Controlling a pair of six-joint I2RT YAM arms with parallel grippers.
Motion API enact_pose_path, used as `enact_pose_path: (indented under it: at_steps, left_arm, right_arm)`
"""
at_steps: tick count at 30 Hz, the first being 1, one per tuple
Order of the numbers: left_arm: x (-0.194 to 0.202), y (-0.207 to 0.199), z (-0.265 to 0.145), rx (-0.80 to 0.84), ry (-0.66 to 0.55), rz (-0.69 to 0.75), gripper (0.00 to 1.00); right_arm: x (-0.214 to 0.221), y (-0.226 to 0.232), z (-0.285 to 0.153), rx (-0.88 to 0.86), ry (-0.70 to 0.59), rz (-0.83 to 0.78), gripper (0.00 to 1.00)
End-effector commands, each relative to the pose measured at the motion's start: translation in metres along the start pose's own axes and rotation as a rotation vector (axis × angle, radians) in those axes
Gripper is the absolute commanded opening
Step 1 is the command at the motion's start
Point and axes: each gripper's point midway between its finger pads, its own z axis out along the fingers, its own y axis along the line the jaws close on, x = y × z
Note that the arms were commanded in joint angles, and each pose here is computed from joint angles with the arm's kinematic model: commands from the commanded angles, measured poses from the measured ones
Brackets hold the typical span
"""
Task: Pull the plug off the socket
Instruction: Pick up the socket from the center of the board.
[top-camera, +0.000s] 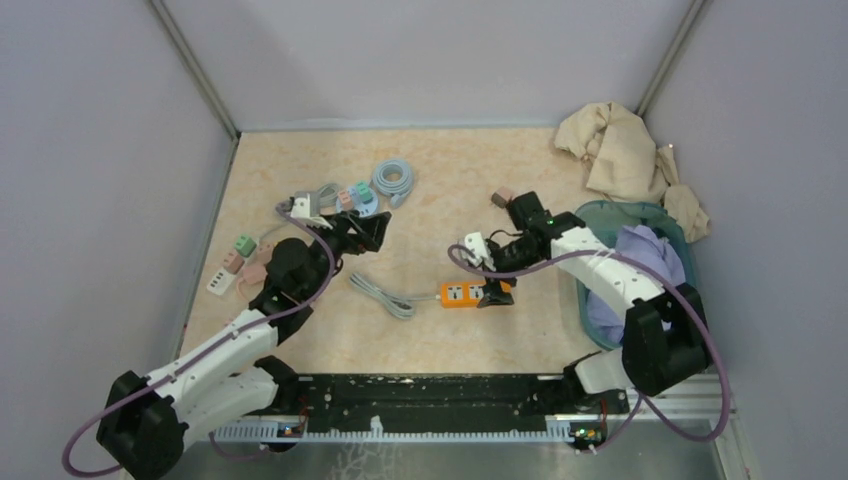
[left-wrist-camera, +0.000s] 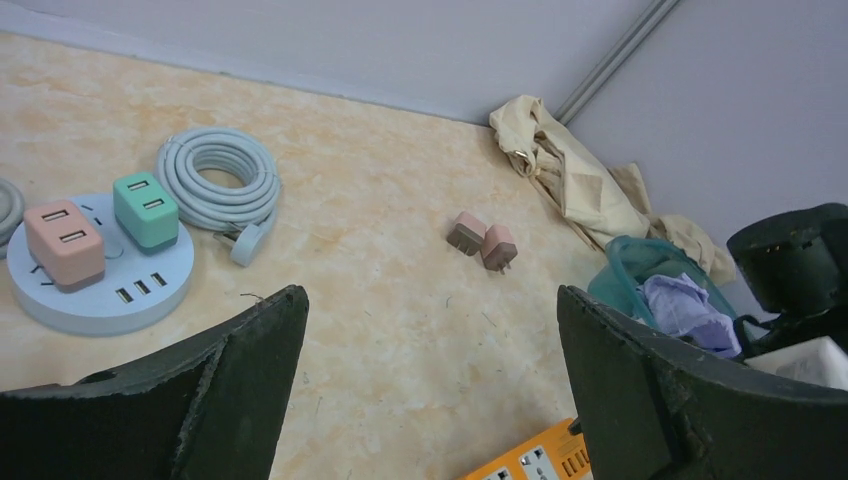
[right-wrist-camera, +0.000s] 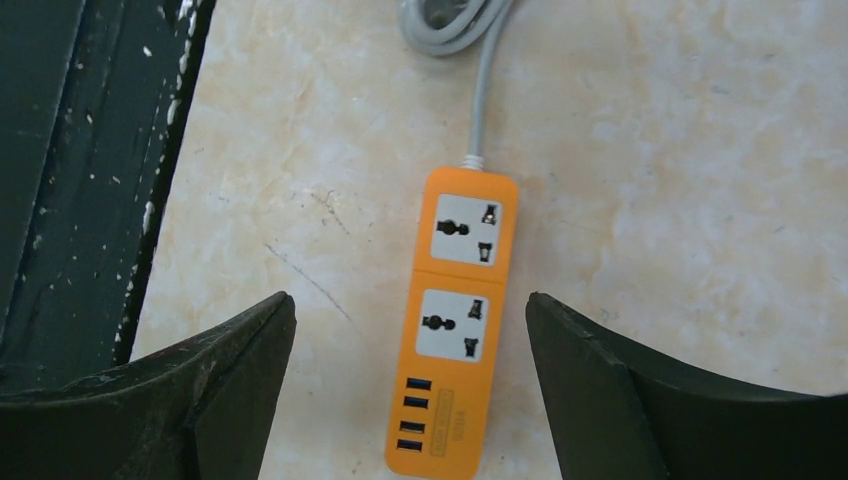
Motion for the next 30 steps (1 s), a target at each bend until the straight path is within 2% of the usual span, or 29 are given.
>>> enact_pose_path:
  at_steps: [1, 11, 15, 21, 26, 28, 30]
  left_arm:
    - [-0.001, 0.010, -0.006, -0.041, -0.011, -0.003, 0.98]
    - [0.000, 0.015, -0.013, -0.063, -0.011, -0.026, 0.98]
    - [-0.001, 0.017, -0.016, -0.072, -0.016, -0.026, 0.98]
    - [-0.004, 0.019, -0.018, -0.084, -0.027, -0.010, 0.98]
    - [-0.005, 0.021, -0.018, -0.089, -0.031, -0.007, 0.98]
    - [-0.005, 0.021, -0.018, -0.091, -0.031, -0.006, 0.98]
    - [-0.004, 0.022, -0.018, -0.095, -0.031, -0.003, 0.98]
  right_arm:
    - [0.010, -0.015, 0.016, 0.083, 0.125, -0.093, 0.85]
    - [0.029, -0.025, 0.065, 0.182, 0.265, -0.042, 0.85]
    - [0.037, -0.039, 0.074, 0.215, 0.328, 0.006, 0.79]
    - [0.045, -0.044, 0.084, 0.222, 0.352, 0.040, 0.64]
    - [0.059, -0.043, 0.085, 0.229, 0.391, 0.040, 0.57]
    - [0.059, -0.043, 0.085, 0.234, 0.395, 0.045, 0.46]
    - [0.057, -0.044, 0.083, 0.242, 0.392, 0.051, 0.32]
